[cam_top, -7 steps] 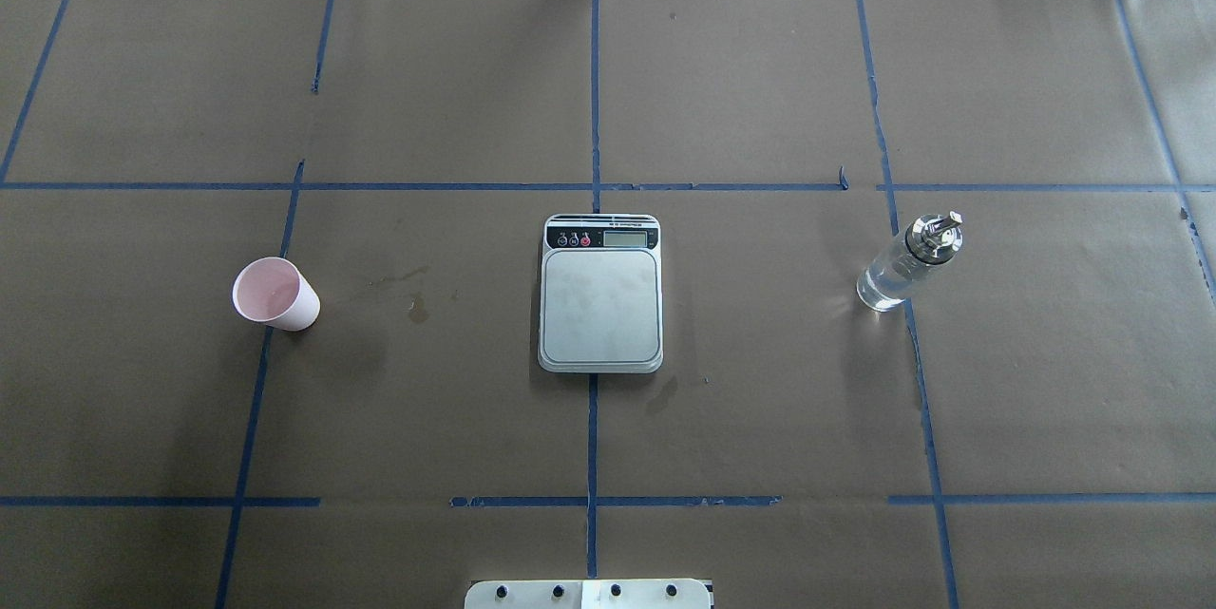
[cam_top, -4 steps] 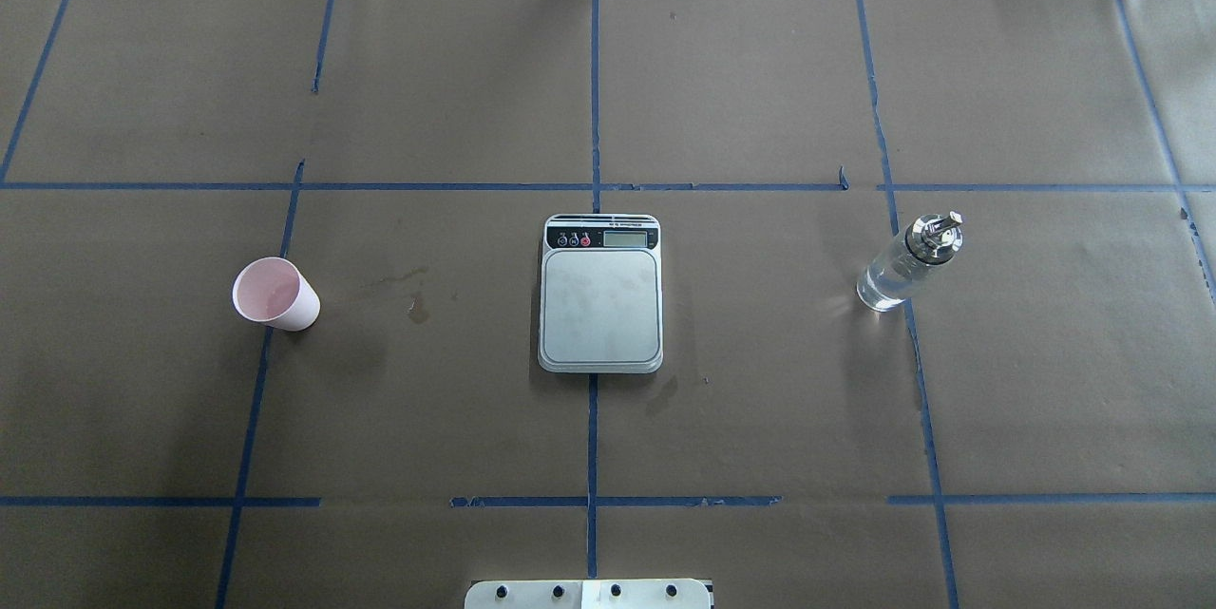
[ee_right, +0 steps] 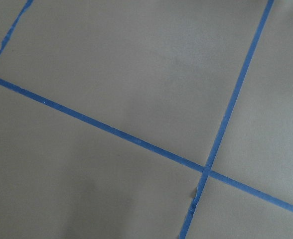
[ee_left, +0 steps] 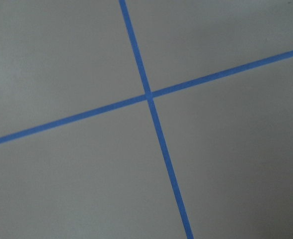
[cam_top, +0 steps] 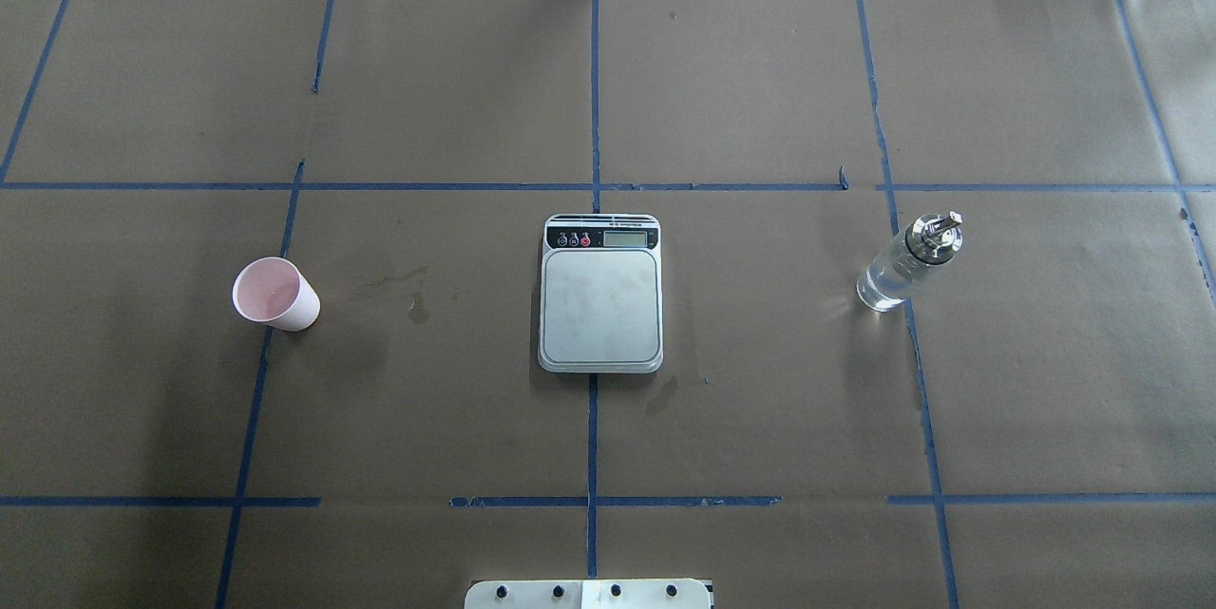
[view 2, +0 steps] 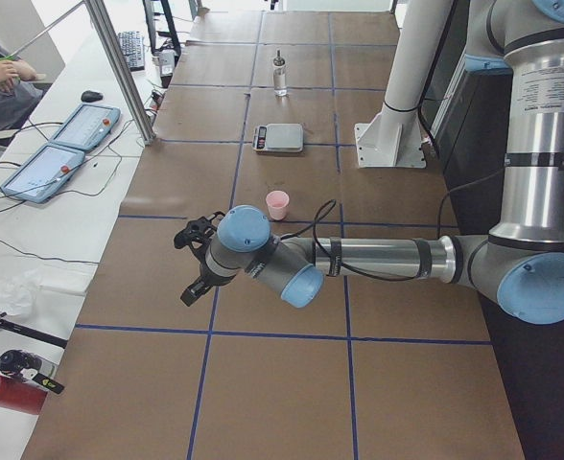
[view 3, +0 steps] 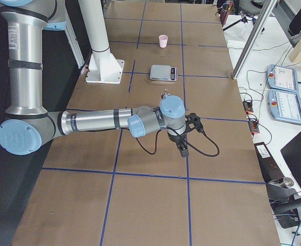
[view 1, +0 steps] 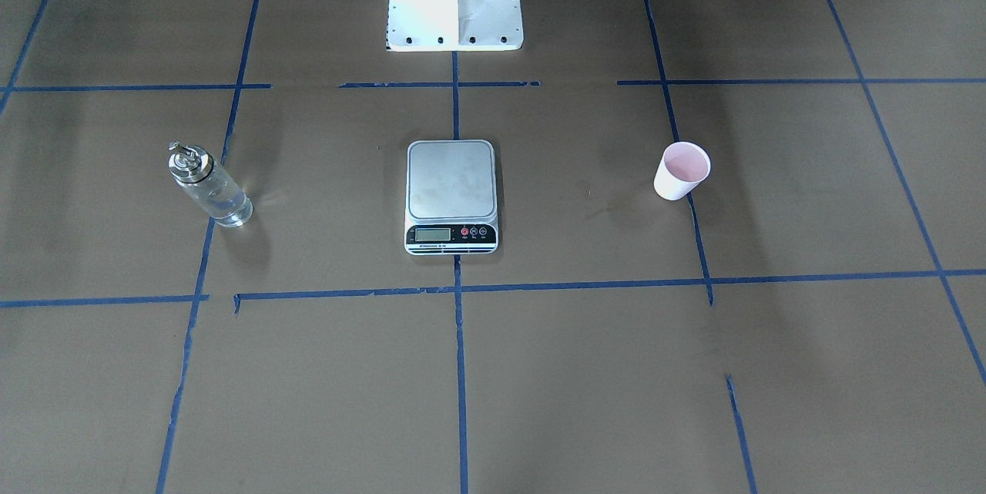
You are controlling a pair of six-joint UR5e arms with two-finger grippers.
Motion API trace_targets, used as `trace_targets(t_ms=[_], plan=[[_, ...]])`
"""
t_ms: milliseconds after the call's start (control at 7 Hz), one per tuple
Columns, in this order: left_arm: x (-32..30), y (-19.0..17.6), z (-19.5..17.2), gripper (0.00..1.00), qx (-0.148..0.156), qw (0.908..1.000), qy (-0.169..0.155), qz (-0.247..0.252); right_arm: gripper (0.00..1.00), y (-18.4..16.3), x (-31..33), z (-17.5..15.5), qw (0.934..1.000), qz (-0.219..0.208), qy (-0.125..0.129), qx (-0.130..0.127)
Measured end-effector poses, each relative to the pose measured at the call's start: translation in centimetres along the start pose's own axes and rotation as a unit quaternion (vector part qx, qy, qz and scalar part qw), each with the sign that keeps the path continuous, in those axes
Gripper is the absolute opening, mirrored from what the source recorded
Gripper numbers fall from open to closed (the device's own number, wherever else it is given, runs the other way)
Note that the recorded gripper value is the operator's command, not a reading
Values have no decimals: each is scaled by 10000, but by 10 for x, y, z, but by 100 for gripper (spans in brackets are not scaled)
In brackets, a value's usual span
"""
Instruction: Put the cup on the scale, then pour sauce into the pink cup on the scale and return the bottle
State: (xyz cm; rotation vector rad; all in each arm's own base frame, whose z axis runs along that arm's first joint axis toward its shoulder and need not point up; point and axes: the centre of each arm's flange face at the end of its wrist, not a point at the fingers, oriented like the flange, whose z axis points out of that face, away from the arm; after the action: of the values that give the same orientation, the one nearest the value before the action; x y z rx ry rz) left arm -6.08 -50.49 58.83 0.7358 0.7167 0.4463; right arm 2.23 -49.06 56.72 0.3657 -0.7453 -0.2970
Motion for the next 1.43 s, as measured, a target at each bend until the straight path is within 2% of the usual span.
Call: trace_targets(t_ms=[286,429,571,714,1000,1286,1429], plan=[[12,-7,-7,100,488,9987,161,-34,100,-17,-10,-7,9995,169,-245,132],[29,-16,-7,100,692,9967,398,-113,100,-27,-18,-12,9988,294,-332,198],[62,-30,1,100,703,9928,842,-476,100,-31,-23,-14,9985,349,-376,216],[104,-44,10,100,629,9878,1110,-890,100,-32,-25,-13,9983,363,-396,211],[195,-66,32,100,504,9774,1192,-1675,100,-32,-26,-12,9983,371,-406,200],[285,-76,80,100,361,9619,1047,-2501,100,-32,-26,-11,9983,377,-403,191],[317,-75,99,99,234,9565,863,-2776,100,-31,-26,-11,9983,380,-401,190]])
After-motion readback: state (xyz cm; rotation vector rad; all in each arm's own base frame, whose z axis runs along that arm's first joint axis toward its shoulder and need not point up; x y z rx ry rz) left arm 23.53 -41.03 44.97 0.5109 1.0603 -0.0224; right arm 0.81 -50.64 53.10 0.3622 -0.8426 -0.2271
